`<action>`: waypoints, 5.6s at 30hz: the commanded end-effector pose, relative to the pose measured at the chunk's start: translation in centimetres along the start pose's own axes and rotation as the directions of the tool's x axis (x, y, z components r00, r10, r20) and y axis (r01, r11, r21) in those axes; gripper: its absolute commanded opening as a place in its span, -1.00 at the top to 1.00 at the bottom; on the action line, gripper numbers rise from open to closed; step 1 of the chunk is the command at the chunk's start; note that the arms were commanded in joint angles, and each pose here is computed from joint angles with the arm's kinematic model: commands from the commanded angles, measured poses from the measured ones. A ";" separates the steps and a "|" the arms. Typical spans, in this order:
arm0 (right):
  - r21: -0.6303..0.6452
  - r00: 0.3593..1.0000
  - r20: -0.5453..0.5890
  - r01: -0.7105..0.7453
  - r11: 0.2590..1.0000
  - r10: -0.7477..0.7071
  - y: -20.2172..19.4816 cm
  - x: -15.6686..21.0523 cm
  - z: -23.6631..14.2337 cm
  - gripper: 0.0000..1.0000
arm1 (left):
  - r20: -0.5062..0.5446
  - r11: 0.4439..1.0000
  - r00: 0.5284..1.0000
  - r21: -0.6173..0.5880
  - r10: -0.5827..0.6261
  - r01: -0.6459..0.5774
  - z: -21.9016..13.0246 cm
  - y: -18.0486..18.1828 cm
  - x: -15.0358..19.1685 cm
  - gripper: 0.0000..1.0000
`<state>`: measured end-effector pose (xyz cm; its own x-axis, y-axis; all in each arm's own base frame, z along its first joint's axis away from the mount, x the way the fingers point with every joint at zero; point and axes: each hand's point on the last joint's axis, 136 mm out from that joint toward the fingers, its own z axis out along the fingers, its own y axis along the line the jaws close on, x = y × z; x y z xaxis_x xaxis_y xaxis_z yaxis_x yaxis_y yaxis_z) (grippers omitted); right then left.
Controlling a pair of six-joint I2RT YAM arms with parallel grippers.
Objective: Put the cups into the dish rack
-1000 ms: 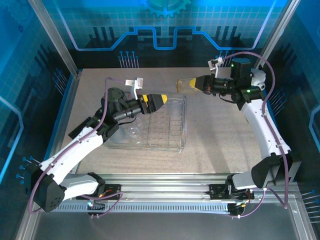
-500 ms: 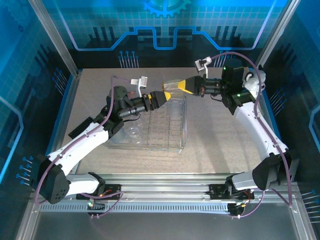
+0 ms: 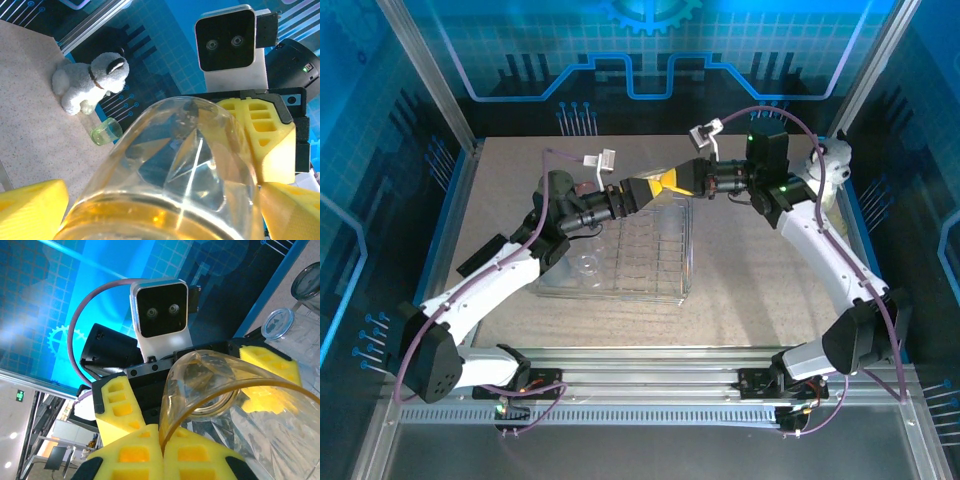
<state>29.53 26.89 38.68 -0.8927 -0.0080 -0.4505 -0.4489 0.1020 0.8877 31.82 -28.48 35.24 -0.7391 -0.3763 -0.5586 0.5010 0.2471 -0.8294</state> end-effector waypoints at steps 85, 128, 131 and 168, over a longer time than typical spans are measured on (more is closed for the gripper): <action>0.918 0.670 0.359 -0.128 0.376 -0.650 -5.7 2.4 -26.8 -1.00 | -0.820 0.550 0.572 -0.476 0.005 -0.687 5.1 19.3 11.5 0.11; 0.915 0.686 0.391 -0.220 0.338 -0.614 -8.0 3.1 -28.2 -1.00 | -0.907 0.401 0.421 -0.392 -0.018 -0.828 6.3 24.0 11.9 -0.40; 0.921 0.690 0.378 -0.210 0.329 -0.617 -8.0 3.2 -28.2 -1.00 | -0.912 0.396 0.410 -0.381 -0.012 -0.836 6.6 24.1 12.0 -0.47; 0.855 0.775 0.479 -0.305 0.420 -0.412 -12.0 3.6 -27.9 -1.00 | -0.861 0.397 0.497 -0.419 0.113 -0.817 6.2 19.6 9.9 -0.75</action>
<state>30.79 -2.24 28.43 -0.4779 0.3869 -0.7887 0.1160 0.9177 0.3799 37.39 -32.38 10.84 -0.7073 0.6379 -0.3046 0.6245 0.7658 0.1535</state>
